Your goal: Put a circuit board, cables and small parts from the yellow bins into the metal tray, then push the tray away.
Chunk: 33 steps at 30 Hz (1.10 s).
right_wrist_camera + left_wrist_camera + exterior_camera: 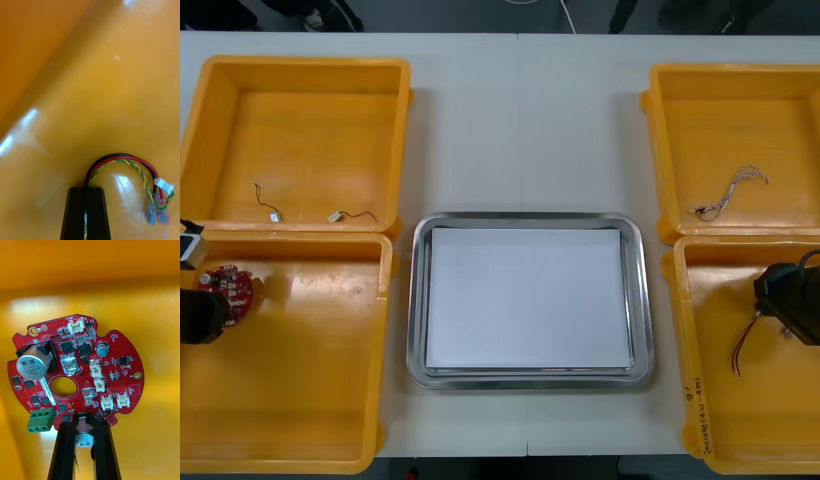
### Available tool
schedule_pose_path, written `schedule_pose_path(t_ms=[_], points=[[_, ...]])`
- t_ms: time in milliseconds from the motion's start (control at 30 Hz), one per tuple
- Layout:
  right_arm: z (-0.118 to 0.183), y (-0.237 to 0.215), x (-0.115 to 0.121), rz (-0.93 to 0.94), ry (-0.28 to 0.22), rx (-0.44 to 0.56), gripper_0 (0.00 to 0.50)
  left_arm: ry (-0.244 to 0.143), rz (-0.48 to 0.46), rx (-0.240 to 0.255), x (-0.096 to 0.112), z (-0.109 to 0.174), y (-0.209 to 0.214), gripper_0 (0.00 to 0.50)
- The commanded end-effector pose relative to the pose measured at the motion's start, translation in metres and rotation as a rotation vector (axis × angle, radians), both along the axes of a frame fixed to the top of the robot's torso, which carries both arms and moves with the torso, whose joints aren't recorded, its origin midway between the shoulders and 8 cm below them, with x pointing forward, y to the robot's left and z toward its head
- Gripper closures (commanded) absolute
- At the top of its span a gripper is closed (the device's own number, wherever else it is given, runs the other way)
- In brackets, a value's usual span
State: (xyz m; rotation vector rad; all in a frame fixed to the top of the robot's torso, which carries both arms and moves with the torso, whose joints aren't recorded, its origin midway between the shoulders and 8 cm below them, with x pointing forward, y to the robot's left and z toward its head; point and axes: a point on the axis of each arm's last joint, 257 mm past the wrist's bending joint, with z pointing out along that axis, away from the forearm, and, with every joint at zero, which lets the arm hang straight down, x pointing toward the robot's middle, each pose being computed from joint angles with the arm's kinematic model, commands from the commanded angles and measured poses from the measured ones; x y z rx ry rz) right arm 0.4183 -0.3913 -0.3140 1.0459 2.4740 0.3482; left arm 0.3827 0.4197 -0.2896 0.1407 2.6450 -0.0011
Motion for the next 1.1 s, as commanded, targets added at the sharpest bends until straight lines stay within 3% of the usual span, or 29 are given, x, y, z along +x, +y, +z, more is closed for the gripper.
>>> schedule_pose_path(t_ms=[33, 633, 833, 1100], points=[[-0.014, 0.019, -0.006, -0.039, 0.017, 0.062, 0.5, 0.036, -0.049, 0.04, -0.013, -0.007, 0.008, 0.5], [0.084, -0.016, 0.004, -0.004, -0.119, -0.05, 0.5, 0.052, -0.107, 0.037, -0.017, 0.011, -0.02, 0.5], [0.106, -0.02, -0.009, 0.013, -0.113, -0.079, 0.5, 0.058, -0.128, 0.042, -0.021, 0.018, -0.03, 0.5], [0.137, -0.024, -0.038, 0.048, -0.072, -0.18, 0.5, 0.108, -0.174, 0.055, -0.04, 0.025, -0.05, 0.5]])
